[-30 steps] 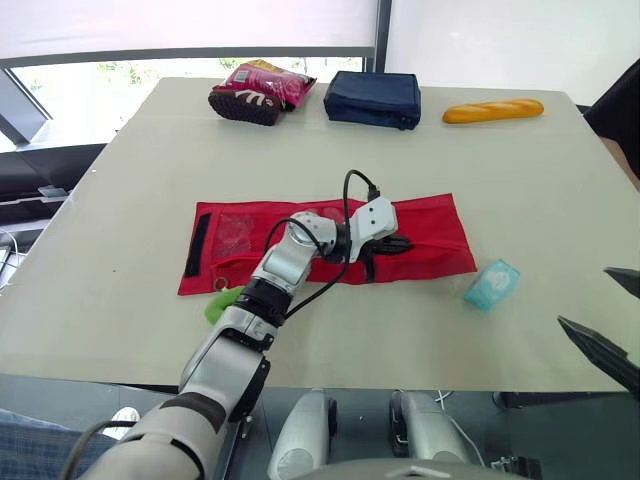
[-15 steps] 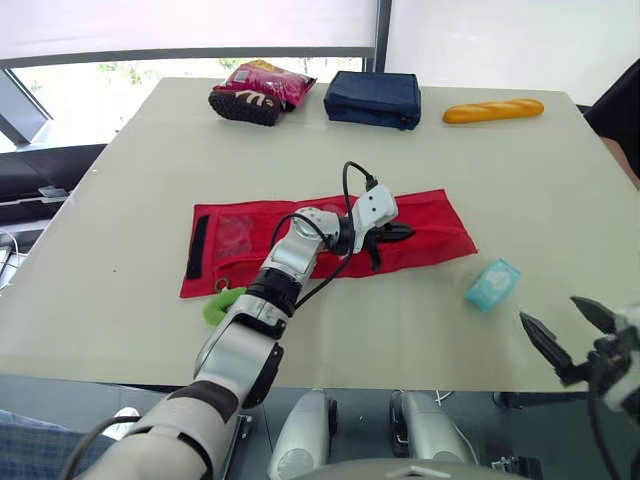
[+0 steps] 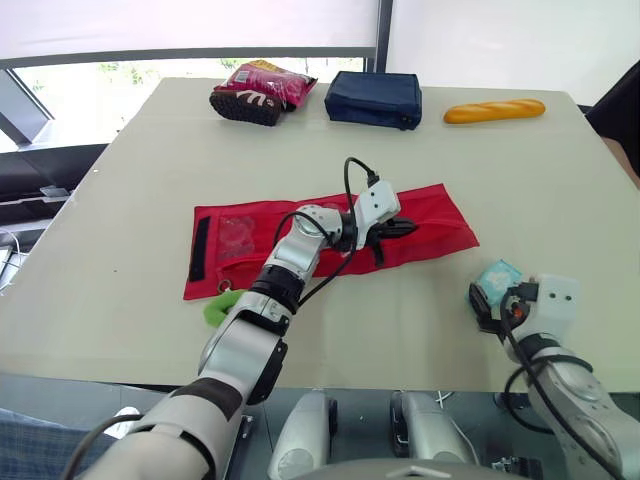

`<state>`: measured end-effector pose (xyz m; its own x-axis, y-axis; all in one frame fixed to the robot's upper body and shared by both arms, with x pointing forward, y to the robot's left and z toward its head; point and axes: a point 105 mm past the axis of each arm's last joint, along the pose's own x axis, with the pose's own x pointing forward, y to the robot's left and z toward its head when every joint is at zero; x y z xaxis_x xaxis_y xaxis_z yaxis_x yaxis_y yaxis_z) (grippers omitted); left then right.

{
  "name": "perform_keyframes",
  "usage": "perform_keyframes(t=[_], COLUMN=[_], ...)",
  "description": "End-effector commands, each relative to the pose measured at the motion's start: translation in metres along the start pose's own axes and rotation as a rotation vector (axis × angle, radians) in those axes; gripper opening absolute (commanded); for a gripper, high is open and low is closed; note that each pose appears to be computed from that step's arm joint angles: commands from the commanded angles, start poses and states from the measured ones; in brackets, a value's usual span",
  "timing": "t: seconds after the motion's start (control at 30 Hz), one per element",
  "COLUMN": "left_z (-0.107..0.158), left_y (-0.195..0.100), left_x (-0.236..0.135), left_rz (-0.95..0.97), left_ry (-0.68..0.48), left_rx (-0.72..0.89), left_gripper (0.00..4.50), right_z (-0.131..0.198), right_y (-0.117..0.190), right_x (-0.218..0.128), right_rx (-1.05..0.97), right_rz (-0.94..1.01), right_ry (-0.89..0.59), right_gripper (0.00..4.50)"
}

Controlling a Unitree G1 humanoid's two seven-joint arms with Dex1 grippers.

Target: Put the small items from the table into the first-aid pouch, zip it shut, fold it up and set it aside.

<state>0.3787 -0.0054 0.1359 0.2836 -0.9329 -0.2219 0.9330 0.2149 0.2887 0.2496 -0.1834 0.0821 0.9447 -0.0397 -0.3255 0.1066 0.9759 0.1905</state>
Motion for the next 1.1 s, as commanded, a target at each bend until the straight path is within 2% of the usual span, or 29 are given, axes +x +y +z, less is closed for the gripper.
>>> perform_keyframes(t=[0.03,0.07,0.1,0.13,0.17,0.2,0.3,0.47,0.57,0.67,0.87,0.97,1.1], left_z=[0.017,0.017,0.017,0.017,0.018,0.019,0.021,0.021,0.025,0.027,0.034,0.036,0.036], left_y=[-0.001,-0.002,-0.002,-0.002,-0.002,-0.002,-0.003,-0.006,-0.010,-0.019,-0.040,-0.053,-0.060], left_x=[0.003,0.003,0.004,0.004,0.005,0.005,0.007,0.010,0.012,0.014,0.022,0.024,0.024], left_rz=[-0.011,-0.014,-0.016,-0.016,-0.017,-0.018,-0.025,-0.039,-0.066,-0.115,-0.198,-0.236,-0.241], left_ry=[-0.045,-0.046,-0.047,-0.047,-0.050,-0.053,-0.059,-0.064,-0.077,-0.089,-0.127,-0.145,-0.148], left_rx=[0.052,0.052,0.053,0.054,0.054,0.055,0.056,0.057,0.064,0.087,0.109,0.118,0.113], left_gripper=[0.00,0.00,0.00,0.00,0.00,0.00,0.00,0.00,0.00,0.00,0.00,0.00,0.00], right_z=[0.012,0.013,0.014,0.013,0.014,0.016,0.021,0.032,0.033,0.037,0.042,0.038,0.034], right_y=[0.000,0.000,-0.002,-0.004,-0.007,-0.012,-0.017,-0.006,0.009,0.022,0.035,0.029,0.026], right_x=[-0.002,-0.002,-0.003,-0.004,-0.006,-0.011,-0.029,-0.057,-0.075,-0.077,-0.047,-0.030,-0.024], right_rx=[-0.026,-0.052,-0.080,-0.098,-0.111,-0.126,-0.184,-0.225,-0.266,-0.256,-0.215,-0.179,-0.176], right_rz=[-0.024,-0.021,-0.024,-0.028,-0.032,-0.027,0.055,0.267,0.452,0.552,0.551,0.476,0.441], right_ry=[-0.042,-0.040,-0.039,-0.035,-0.031,-0.029,-0.007,0.016,0.080,0.111,0.153,0.184,0.205], right_gripper=[3.97,3.79,3.28,2.50,2.36,2.04,0.74,0.74,0.74,0.74,0.74,0.74,0.74])
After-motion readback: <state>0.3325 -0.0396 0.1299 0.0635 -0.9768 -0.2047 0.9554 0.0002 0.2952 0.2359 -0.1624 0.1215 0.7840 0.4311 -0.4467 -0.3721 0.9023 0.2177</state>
